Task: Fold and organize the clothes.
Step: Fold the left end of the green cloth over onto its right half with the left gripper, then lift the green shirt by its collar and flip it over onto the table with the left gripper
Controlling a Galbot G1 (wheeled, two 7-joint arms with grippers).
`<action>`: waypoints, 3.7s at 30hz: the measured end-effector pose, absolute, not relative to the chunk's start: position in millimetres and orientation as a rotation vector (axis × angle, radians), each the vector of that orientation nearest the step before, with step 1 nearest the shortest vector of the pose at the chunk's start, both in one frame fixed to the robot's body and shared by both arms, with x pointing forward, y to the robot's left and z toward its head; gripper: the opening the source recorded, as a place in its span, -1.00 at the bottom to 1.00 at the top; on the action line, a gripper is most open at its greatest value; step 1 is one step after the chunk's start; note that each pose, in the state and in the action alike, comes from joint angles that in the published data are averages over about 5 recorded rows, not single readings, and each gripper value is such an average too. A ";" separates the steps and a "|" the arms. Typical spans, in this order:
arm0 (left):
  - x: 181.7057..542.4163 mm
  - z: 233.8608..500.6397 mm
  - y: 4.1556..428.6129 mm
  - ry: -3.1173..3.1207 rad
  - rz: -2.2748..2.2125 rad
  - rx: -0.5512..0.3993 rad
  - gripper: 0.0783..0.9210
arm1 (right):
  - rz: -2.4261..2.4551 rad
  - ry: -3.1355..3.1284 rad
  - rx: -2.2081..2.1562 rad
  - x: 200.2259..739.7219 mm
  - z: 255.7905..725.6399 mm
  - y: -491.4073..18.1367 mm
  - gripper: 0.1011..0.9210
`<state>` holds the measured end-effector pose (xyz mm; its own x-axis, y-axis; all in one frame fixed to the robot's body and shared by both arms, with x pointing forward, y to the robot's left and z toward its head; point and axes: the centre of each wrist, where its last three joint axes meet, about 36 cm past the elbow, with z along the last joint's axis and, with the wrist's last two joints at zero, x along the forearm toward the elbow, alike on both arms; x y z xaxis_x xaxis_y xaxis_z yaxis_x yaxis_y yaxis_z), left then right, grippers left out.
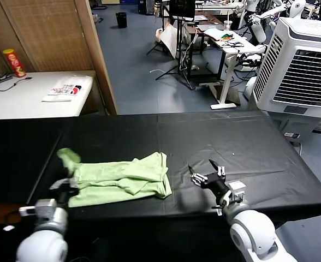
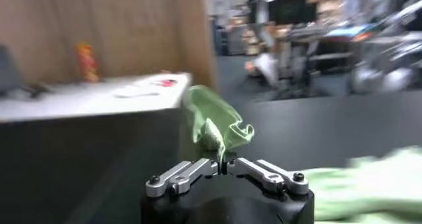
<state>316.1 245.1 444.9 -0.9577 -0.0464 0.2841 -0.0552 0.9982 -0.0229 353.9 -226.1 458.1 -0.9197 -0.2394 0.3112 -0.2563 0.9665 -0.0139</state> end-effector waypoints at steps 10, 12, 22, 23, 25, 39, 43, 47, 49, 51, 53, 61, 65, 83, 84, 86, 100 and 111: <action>344.0 433.3 161.0 -2.812 0.326 -0.149 -0.83 | 0.084 -2.788 0.315 352.3 449.1 -231.3 0.70; 350.1 432.7 151.9 -2.804 0.355 -0.172 -0.83 | 0.083 -2.785 0.313 352.7 447.6 -230.7 0.70; 359.6 428.4 128.9 -2.784 0.394 -0.235 -0.83 | 0.075 -2.772 0.319 355.6 440.7 -223.4 0.70; 359.1 428.1 127.7 -2.783 0.393 -0.241 -0.83 | 0.074 -2.771 0.319 355.8 440.3 -223.3 0.70; 358.1 427.0 125.4 -2.780 0.391 -0.250 -0.83 | 0.075 -2.770 0.318 356.1 439.6 -223.4 0.70; 353.6 417.3 100.1 -2.700 0.620 -0.308 0.20 | 0.064 -2.753 0.375 368.3 432.5 -214.5 0.70; 349.9 427.5 105.4 -2.709 0.703 -0.323 0.59 | 0.043 -2.742 0.442 376.6 430.8 -207.1 0.70; 349.5 438.7 132.4 -2.789 0.690 -0.264 0.70 | 0.015 -2.732 0.543 388.4 432.6 -193.7 0.70; 349.2 438.9 155.3 -2.835 0.621 -0.208 0.71 | 0.009 -2.728 0.602 396.0 434.6 -182.6 0.70; 349.0 436.8 180.9 -2.873 0.530 -0.143 0.71 | 0.020 -2.728 0.654 403.5 436.4 -170.2 0.70; 348.4 434.3 204.8 -2.896 0.453 -0.075 0.71 | 0.051 -2.727 0.702 411.2 437.2 -156.3 0.70; 341.1 422.1 257.7 -2.903 0.362 0.123 0.71 | 0.362 -2.746 0.607 433.3 419.7 -115.5 0.70; 339.0 413.6 264.5 -2.886 0.401 0.152 0.71 | 0.439 -2.802 0.524 434.9 412.3 -110.5 0.70; 328.7 382.1 250.0 -2.756 0.846 0.122 0.71 | 0.278 -2.877 0.550 408.3 432.0 -139.9 0.70; 328.0 380.1 248.6 -2.750 0.859 0.119 0.71 | 0.276 -2.877 0.553 406.7 432.1 -140.2 0.70; 326.7 377.0 246.2 -2.740 0.887 0.116 0.70 | 0.274 -2.875 0.560 404.2 432.0 -140.2 0.70; 328.5 364.4 237.2 -2.690 1.020 0.118 -0.78 | 0.276 -2.869 0.575 399.9 430.8 -140.6 0.70; 335.0 367.9 240.1 -2.749 0.882 0.158 -0.88 | 0.268 -2.869 0.564 394.1 429.5 -141.7 0.70</action>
